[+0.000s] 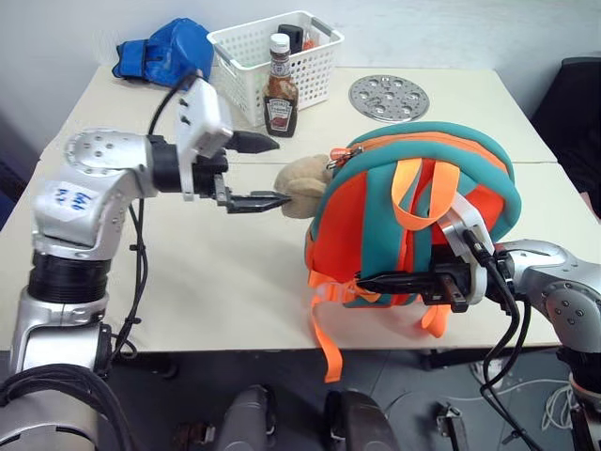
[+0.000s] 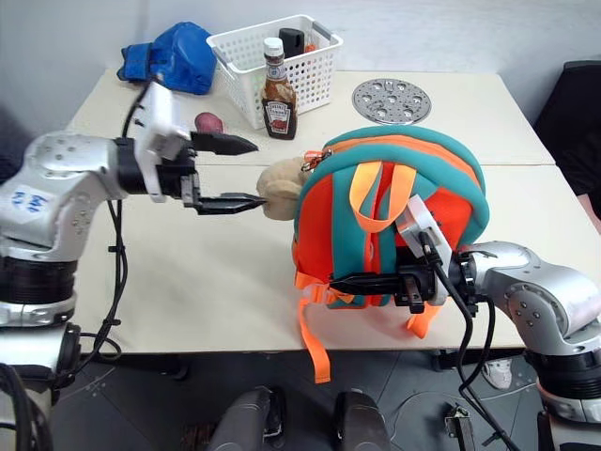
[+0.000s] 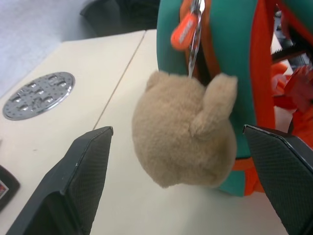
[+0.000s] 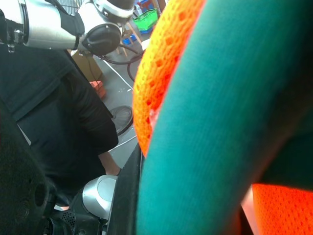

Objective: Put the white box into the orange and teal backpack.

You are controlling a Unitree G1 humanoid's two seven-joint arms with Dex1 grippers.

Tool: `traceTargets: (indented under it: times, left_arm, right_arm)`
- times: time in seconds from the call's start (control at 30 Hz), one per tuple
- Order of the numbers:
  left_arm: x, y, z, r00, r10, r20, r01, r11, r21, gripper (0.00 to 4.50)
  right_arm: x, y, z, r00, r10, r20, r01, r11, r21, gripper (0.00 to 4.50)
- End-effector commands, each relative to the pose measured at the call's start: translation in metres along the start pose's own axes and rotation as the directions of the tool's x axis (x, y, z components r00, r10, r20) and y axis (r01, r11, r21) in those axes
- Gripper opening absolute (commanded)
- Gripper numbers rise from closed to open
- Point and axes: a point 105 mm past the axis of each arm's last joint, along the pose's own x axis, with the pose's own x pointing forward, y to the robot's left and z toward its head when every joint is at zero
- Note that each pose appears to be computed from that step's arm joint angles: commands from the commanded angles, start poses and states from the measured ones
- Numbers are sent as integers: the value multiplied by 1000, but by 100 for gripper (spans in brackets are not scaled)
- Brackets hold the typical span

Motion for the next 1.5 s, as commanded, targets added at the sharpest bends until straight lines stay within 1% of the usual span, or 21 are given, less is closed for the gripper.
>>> traceTargets:
  times: [0.03,0.13,0.23,0.27,0.33,0.6,0.67,0.73,0.83,0.97,1.13,1.3,1.43,1.5]
  left_arm:
    - [8,-2,13,997,-56,47,55,998,31,449]
    - [22,2,12,994,-81,77,81,997,2,449]
    - [26,7,16,990,-79,118,83,996,-30,449]
    - [26,9,16,990,-73,121,77,997,-28,430]
    - [24,10,16,991,-75,111,78,997,-16,389]
    - [0,14,5,997,-81,15,81,997,7,133]
    - [-6,15,4,997,-80,-6,80,997,15,79]
    - [-11,18,2,997,-75,-32,76,997,27,44]
    - [-17,24,-4,994,-45,-96,50,997,57,42]
    - [-17,7,-39,960,-121,-253,146,986,82,42]
    - [-7,0,-68,922,-126,-366,189,972,141,42]
    - [15,-4,-83,921,-111,-374,189,965,179,42]
    - [42,-10,-88,943,-98,-317,162,970,183,42]
    - [45,-15,-88,950,-112,-293,164,974,159,42]
  right_arm:
    - [0,6,7,1000,8,18,-7,999,-43,0]
    - [0,5,6,1000,4,17,-4,999,-40,0]
    - [0,5,5,1000,3,14,-2,999,-42,0]
    - [0,5,6,1000,1,15,0,999,-43,0]
    - [0,5,6,1000,-2,17,2,999,-43,0]
    - [1,5,6,999,-14,36,15,999,-36,0]
    - [1,5,6,999,-15,44,17,999,-33,0]
    - [2,5,6,999,-17,46,18,999,-32,0]
    - [2,5,6,998,-19,56,20,999,-26,0]
    - [4,5,6,997,-21,71,23,999,-23,0]
    - [3,4,7,997,-28,79,30,999,-22,0]
    - [3,4,5,996,-31,81,33,999,-20,0]
    - [5,3,3,995,-45,86,47,999,-22,0]
    - [6,-3,1,992,-94,87,97,995,-35,0]
